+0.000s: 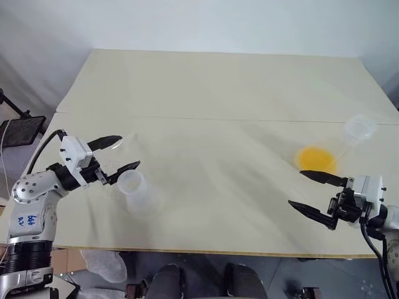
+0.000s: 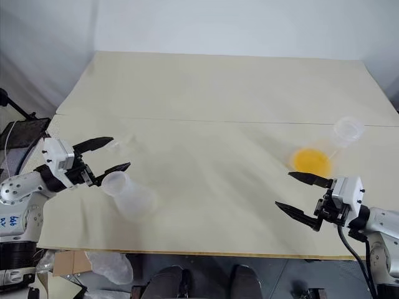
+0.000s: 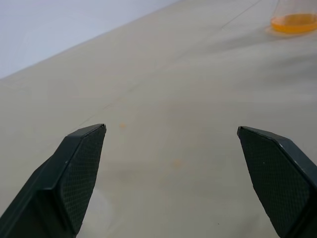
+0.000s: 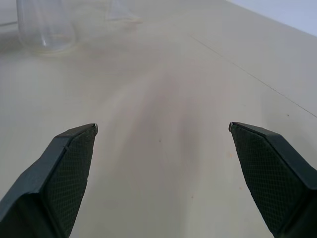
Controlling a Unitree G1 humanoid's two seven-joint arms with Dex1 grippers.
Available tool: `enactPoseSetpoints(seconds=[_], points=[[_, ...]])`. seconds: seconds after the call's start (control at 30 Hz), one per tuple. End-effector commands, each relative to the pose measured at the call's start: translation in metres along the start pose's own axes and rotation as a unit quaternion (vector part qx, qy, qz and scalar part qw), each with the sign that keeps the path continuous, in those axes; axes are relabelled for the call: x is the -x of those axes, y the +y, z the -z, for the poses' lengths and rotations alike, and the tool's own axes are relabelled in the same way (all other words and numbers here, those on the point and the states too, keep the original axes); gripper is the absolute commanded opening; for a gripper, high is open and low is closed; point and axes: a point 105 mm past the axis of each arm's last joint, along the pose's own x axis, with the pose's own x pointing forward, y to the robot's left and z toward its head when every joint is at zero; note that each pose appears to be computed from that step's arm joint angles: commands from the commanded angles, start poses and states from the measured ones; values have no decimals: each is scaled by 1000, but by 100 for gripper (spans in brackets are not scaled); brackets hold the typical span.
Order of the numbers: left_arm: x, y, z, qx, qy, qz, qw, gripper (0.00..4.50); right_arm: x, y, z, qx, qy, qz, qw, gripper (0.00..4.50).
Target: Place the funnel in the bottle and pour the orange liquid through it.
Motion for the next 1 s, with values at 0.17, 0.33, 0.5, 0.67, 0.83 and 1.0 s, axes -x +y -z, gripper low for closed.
enactPoseSetpoints(seconds=[0.17, 0.33, 0.5, 0.67, 0.83, 1.0], points=[[12, 10, -1, 22, 5, -47, 999, 450, -12, 0, -9, 15, -24, -15, 999, 446], [51, 11, -3, 35, -22, -103, 994, 450, -42, 6, -27, 8, -74, -62, 995, 446], [100, -2, 20, 85, 26, -143, 986, 450, -76, 23, -48, 7, -116, -153, 981, 446], [117, -33, 18, 126, 44, -101, 986, 450, -86, 29, -55, 24, -122, -201, 972, 446], [103, -65, 2, 143, 36, -35, 988, 450, -85, 22, -47, 26, -106, -200, 974, 446], [70, -84, -16, 146, 12, 21, 989, 450, -72, 10, -30, 18, -76, -172, 982, 446]])
